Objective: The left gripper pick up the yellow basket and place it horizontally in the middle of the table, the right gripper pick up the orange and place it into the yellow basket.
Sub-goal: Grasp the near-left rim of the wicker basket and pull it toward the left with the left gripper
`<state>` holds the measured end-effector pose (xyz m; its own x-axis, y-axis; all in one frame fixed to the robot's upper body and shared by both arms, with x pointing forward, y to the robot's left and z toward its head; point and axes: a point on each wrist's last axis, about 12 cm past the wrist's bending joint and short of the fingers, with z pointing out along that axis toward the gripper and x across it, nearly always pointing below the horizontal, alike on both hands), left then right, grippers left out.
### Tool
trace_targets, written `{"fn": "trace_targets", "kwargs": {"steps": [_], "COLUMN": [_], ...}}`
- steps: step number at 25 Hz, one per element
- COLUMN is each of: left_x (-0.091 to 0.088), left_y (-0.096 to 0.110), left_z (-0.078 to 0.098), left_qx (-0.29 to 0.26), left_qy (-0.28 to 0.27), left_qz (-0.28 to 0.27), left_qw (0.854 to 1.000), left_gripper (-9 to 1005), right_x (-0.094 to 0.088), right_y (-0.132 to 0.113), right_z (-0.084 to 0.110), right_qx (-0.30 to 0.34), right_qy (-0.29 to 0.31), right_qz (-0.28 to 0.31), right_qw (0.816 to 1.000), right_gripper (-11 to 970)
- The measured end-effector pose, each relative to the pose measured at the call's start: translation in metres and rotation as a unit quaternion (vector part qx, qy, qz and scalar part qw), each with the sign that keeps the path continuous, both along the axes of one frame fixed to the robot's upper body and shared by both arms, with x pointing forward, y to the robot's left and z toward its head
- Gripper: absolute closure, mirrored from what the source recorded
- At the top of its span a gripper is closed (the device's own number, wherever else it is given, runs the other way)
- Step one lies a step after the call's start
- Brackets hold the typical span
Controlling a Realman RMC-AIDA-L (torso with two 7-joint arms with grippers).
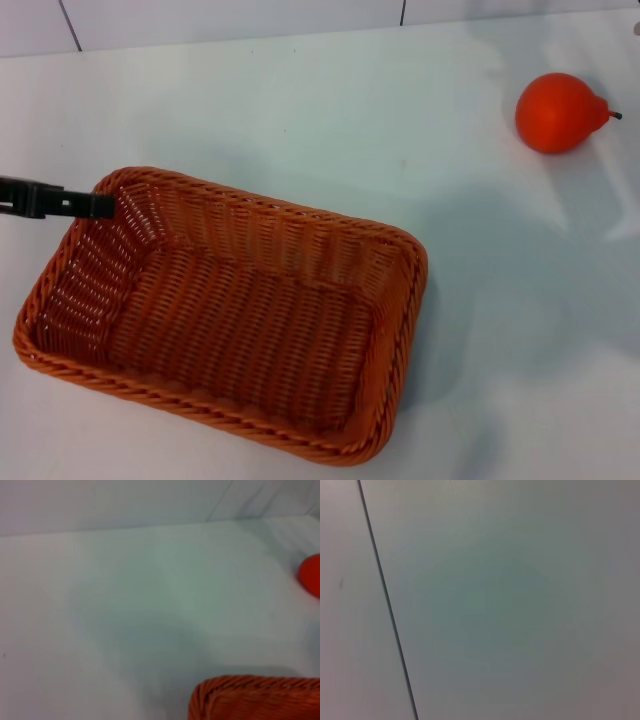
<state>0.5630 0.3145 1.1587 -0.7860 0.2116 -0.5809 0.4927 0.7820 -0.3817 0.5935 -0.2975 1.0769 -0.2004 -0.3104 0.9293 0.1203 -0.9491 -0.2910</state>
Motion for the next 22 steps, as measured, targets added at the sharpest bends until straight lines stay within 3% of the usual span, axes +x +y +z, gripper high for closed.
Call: {"fn": "trace_targets", "kwargs": {"steps": [20, 22], "left_x": [0.001, 0.002], "left_y": [-0.022, -0.023], "left_z": [-0.020, -0.019], "left_qx": [0.109, 0.109], "left_qy": [0.063, 0.064], "left_qz": [-0.022, -0.024], "left_qw": [0.992, 0.992], "left_gripper": [233, 330], "right_x": [0.003, 0.003], "right_y": [0.001, 0.002], "right_z": [0.000, 0.000], "right_qx": [0.000, 0.000], "right_qy": [0.007, 0.006], "right_qz": [0.000, 0.000], "right_qw": [1.000, 1.000], "right_gripper": [135, 135]}}
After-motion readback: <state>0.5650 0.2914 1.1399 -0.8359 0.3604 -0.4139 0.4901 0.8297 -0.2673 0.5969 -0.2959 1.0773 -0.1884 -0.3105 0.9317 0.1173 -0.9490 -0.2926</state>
